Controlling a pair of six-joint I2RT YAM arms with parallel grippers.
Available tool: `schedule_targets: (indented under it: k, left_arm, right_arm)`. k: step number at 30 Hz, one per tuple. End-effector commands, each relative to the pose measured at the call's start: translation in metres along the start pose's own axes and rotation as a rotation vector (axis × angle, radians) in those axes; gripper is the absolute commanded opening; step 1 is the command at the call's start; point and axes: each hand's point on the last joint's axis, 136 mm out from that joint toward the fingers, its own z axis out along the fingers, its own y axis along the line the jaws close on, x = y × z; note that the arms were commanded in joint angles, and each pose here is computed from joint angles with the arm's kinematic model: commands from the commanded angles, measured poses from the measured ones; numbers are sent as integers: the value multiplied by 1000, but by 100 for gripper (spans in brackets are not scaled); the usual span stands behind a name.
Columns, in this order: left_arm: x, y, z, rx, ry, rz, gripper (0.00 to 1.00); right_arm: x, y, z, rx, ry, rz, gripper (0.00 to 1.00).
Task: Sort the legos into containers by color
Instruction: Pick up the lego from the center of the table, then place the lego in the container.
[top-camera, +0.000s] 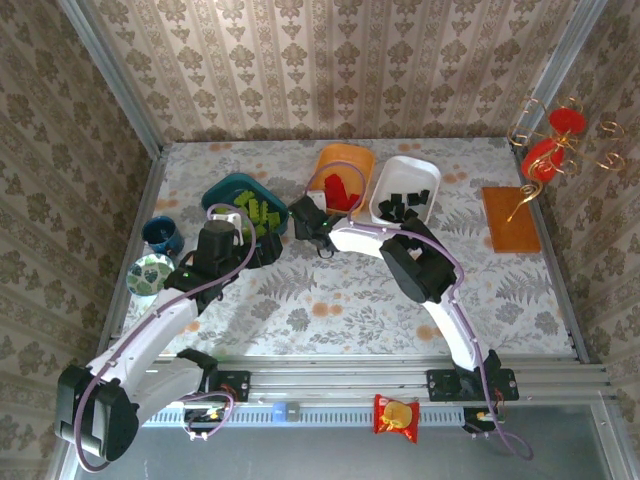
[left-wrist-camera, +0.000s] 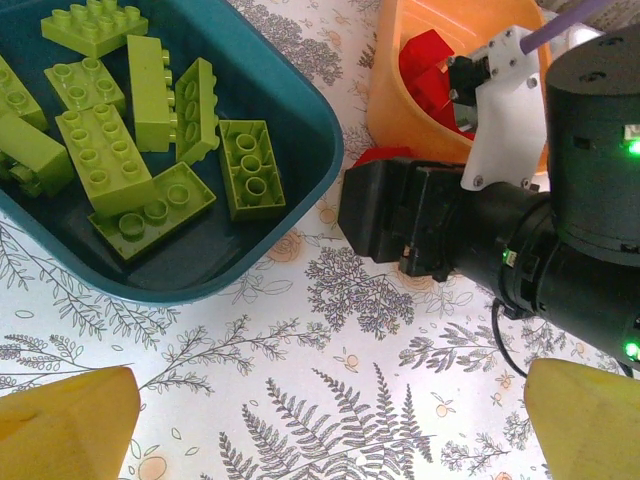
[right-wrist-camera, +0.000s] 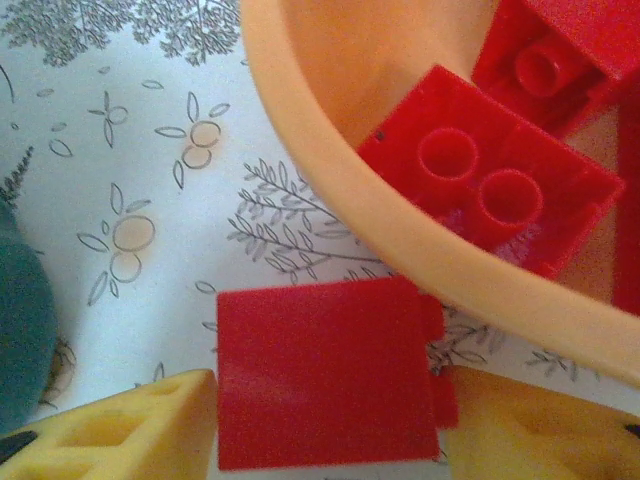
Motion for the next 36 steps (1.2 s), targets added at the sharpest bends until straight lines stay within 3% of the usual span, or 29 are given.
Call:
schedule_targets:
  k: [1, 6, 9, 24, 31, 36]
  left_arm:
    - [2, -1, 2, 7, 11, -9, 100]
    - [2, -2, 2, 13, 9, -12, 100]
    - [1, -3, 2, 16, 7, -12, 100]
    - [5, 2, 6, 6, 15, -18, 100]
    - [14, 6, 14, 3, 37, -36, 100]
    - [19, 7, 16, 11, 42, -52, 100]
  right_arm:
    - [-3, -4, 5, 31, -15, 13, 53]
    - [-1, -6, 2, 27, -14, -11, 35]
    - [2, -9, -7, 13, -13, -13, 29]
    - [59, -36, -121, -177, 32, 3, 26]
    - [25, -56, -184, -228, -56, 18, 25]
    - [-20, -68, -196, -244, -87, 62, 25]
